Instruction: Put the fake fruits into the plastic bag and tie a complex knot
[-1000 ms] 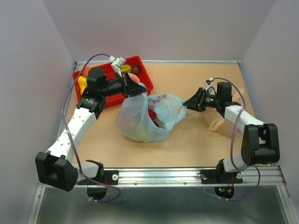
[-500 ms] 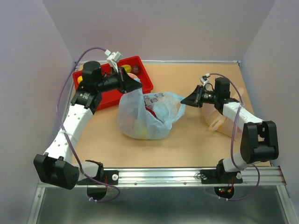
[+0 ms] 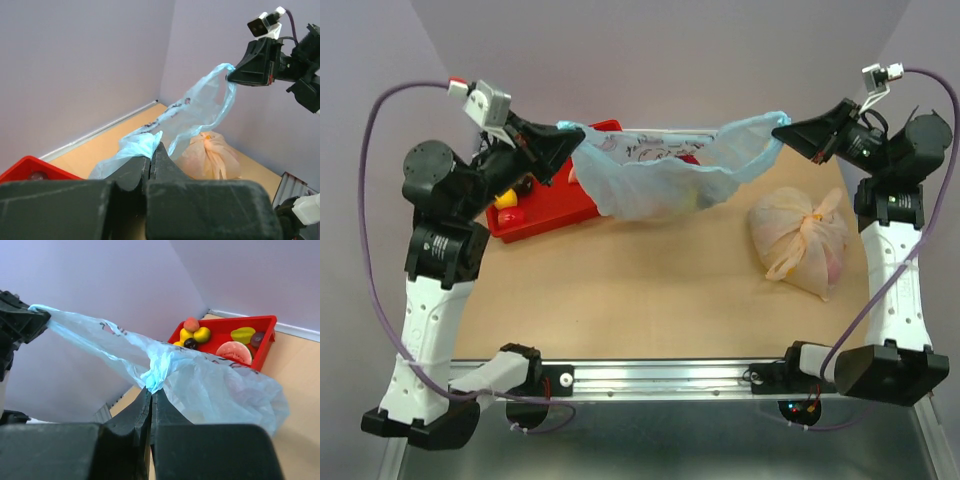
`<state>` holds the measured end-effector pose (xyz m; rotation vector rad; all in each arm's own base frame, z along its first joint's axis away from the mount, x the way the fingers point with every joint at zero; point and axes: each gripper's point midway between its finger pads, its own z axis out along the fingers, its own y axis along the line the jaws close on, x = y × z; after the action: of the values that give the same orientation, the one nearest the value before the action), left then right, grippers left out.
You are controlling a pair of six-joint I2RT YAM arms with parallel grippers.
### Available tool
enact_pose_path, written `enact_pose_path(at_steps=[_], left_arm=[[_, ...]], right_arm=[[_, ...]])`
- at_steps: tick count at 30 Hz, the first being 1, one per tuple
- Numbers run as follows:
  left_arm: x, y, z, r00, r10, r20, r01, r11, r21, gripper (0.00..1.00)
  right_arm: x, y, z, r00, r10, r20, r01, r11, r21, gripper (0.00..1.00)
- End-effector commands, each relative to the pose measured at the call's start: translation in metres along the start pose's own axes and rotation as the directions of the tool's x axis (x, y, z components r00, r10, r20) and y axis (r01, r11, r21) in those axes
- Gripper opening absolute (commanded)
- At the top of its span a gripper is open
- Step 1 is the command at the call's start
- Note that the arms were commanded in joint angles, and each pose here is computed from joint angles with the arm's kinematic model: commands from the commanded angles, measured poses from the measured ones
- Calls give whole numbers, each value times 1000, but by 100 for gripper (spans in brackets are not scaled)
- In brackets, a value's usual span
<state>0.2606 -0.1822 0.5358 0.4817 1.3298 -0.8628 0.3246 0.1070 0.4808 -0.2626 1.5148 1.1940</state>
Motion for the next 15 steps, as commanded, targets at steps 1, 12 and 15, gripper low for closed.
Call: enact_pose_path(at_steps=[1,12,15], left_arm=[[77,39,4,988,-97,-119,84,990,-110,0],[49,44,43,989,-51,-135,49,999,-19,0],[95,59,30,970,-95,-226,79,994,-76,0]], right_arm=[[47,-40,-1,989,126,-74,-123,992,40,1],[11,-29,11,998,45,-43,-45,999,11,1],[35,-34,4,993,90,-81,-90,996,12,0]])
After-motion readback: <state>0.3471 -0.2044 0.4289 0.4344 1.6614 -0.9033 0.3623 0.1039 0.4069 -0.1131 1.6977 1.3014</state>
